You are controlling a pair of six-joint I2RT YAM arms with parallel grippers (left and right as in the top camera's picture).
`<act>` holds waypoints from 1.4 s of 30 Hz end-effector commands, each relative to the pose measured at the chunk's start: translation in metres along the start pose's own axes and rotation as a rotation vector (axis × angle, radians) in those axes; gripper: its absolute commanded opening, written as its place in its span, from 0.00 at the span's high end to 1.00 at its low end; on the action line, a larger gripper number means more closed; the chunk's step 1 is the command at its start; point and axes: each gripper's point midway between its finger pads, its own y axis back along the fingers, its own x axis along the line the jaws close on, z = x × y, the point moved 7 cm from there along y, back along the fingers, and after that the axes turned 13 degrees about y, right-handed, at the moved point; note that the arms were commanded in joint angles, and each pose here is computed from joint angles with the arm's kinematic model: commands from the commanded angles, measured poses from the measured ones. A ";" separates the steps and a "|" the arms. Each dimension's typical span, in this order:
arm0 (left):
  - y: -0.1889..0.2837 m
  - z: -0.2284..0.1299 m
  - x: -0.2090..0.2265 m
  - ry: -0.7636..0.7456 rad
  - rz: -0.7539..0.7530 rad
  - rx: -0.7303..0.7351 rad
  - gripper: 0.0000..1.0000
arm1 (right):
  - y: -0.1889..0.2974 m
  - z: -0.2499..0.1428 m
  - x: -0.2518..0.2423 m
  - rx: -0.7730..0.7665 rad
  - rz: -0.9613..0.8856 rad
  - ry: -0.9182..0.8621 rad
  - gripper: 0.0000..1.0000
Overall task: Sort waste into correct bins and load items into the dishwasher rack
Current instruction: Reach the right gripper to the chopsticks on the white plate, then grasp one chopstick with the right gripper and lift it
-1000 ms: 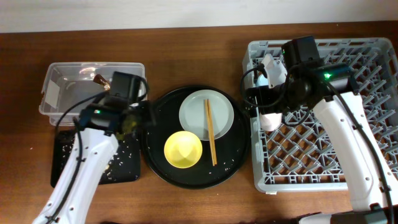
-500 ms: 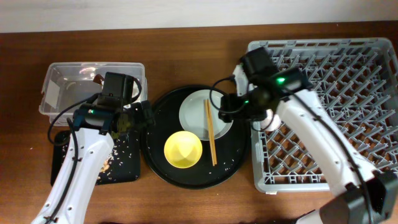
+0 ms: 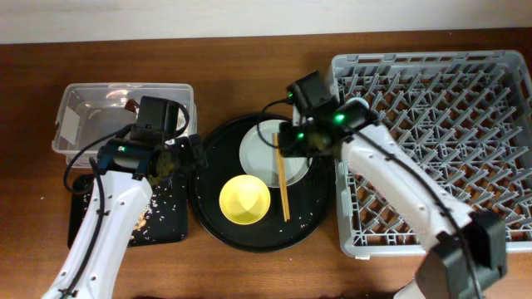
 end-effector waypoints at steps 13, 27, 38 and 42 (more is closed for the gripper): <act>0.009 0.005 0.001 0.002 -0.008 -0.034 0.01 | -0.092 -0.026 0.002 0.125 -0.235 0.072 0.64; 0.009 0.005 0.001 0.002 -0.008 -0.034 0.01 | -0.108 -0.030 0.009 0.160 -0.151 0.064 0.65; 0.009 0.005 0.001 0.002 -0.008 -0.034 0.01 | -0.115 -0.037 0.006 0.162 -0.152 0.060 0.65; 0.009 0.005 0.001 0.002 -0.008 -0.034 0.01 | -0.116 -0.037 0.005 0.158 -0.151 0.060 0.64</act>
